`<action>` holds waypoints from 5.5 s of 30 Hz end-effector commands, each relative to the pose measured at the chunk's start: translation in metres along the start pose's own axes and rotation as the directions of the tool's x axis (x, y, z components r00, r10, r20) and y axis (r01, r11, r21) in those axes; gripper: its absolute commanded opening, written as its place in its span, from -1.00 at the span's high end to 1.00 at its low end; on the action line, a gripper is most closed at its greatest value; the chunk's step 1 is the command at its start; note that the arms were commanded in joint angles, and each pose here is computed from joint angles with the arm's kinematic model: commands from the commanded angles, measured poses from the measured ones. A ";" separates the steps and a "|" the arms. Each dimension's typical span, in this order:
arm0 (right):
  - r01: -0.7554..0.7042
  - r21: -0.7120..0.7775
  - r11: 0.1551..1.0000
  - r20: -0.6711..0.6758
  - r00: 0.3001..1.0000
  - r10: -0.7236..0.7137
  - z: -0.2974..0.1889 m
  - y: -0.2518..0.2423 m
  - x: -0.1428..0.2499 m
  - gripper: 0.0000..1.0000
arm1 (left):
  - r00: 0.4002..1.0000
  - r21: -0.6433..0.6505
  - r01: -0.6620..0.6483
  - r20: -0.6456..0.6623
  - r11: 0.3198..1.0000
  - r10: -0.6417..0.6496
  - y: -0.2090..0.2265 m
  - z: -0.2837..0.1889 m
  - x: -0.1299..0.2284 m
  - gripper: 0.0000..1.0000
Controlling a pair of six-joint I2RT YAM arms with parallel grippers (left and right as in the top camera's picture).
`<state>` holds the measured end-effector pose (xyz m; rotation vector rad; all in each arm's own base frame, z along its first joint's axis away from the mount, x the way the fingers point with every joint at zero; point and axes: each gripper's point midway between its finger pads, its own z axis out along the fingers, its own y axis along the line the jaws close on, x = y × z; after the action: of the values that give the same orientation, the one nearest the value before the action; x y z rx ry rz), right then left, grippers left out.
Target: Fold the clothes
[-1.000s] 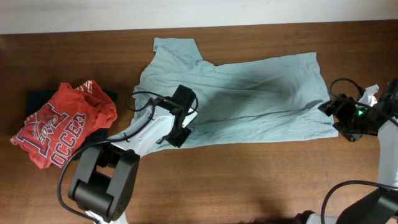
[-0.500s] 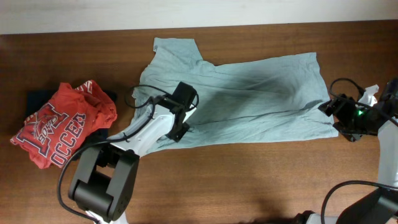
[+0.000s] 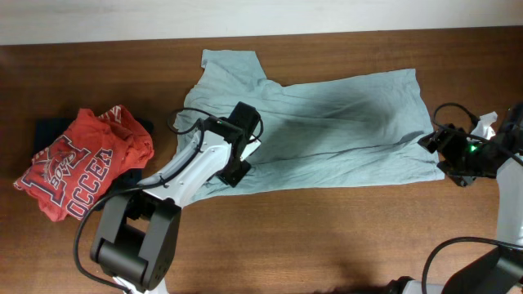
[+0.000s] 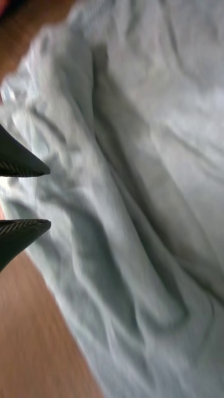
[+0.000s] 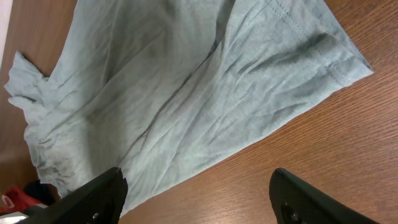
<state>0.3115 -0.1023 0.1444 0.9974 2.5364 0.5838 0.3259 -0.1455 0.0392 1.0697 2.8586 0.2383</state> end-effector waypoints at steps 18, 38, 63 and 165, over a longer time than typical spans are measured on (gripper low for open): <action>0.029 0.003 1.000 0.034 0.999 -0.029 -0.007 0.005 -0.006 -0.56 | 0.998 0.076 0.045 0.035 0.996 -0.048 -0.020 0.032 -0.005 0.60; 0.029 0.003 1.000 0.034 0.999 -0.029 -0.007 0.005 -0.006 -0.56 | 0.972 -0.049 -0.185 0.140 0.982 0.190 0.010 -0.015 -0.051 0.89; 0.026 0.004 1.000 0.028 0.999 -0.026 -0.007 0.005 -0.005 -0.57 | 0.994 0.050 0.067 -0.085 0.996 -0.063 -0.012 0.037 0.008 0.24; 0.027 0.004 1.000 0.030 0.999 -0.027 -0.007 0.005 -0.005 -0.58 | 0.970 0.085 -0.180 -0.153 0.980 0.191 0.001 0.021 0.027 0.28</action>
<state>0.3120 -0.1026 0.1446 0.9959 2.5341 0.5827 0.3090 -0.1305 0.0203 1.3940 2.9214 0.2615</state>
